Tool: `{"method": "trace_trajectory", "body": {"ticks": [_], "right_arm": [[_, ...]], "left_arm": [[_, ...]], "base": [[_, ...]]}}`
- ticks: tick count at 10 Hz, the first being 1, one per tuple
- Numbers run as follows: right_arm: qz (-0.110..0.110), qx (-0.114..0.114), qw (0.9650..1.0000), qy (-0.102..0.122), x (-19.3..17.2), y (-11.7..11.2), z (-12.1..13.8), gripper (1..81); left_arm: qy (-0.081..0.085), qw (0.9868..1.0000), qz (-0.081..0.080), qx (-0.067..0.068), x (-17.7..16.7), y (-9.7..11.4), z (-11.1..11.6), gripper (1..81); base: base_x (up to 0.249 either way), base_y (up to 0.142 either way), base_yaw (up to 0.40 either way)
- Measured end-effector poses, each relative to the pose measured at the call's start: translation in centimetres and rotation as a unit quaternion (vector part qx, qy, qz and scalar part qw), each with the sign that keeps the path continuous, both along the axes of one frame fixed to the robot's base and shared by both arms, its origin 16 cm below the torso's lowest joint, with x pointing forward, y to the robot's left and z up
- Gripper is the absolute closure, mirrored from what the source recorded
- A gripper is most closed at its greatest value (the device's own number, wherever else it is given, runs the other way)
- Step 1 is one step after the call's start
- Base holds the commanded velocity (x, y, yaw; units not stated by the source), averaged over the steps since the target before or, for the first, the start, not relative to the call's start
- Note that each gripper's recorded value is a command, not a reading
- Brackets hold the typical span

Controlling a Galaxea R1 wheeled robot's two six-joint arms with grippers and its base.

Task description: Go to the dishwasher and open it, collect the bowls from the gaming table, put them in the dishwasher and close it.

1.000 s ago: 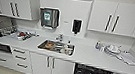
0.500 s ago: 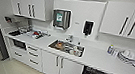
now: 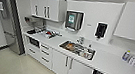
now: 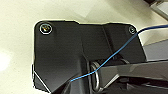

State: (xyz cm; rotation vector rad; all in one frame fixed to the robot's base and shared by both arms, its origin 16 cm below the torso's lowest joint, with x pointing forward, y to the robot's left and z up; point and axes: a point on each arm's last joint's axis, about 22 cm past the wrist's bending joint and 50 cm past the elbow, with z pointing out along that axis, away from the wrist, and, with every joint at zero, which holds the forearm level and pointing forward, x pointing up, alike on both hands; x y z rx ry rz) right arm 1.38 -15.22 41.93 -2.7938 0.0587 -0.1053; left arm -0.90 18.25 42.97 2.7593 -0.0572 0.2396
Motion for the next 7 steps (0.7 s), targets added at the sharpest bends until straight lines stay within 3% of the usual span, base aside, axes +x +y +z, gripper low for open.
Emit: {"method": "trace_trajectory", "body": {"ticks": [3, 5, 7], "right_arm": [[0.000, 0.000, 1.0000, 0.001, -0.2, 0.0, 0.0, 1.0], [0.000, 0.000, 1.0000, 0.001, -0.2, 0.0, 0.0, 1.0], [0.001, -0.001, 1.0000, 0.003, -0.3, -0.2, 0.0, 1.0]], "left_arm": [[0.002, 1.0000, -0.001, -0.002, 0.0, 0.0, 0.1, 1.0], [0.024, 0.9996, -0.014, 0.003, 0.1, 0.6, -0.1, 1.0], [0.029, 0.9994, -0.018, 0.011, 1.0, 1.8, -0.3, 1.0]], "base": [[0.000, 0.000, 0.334], [0.000, 0.000, 0.334], [0.000, 0.000, 0.334]]}}
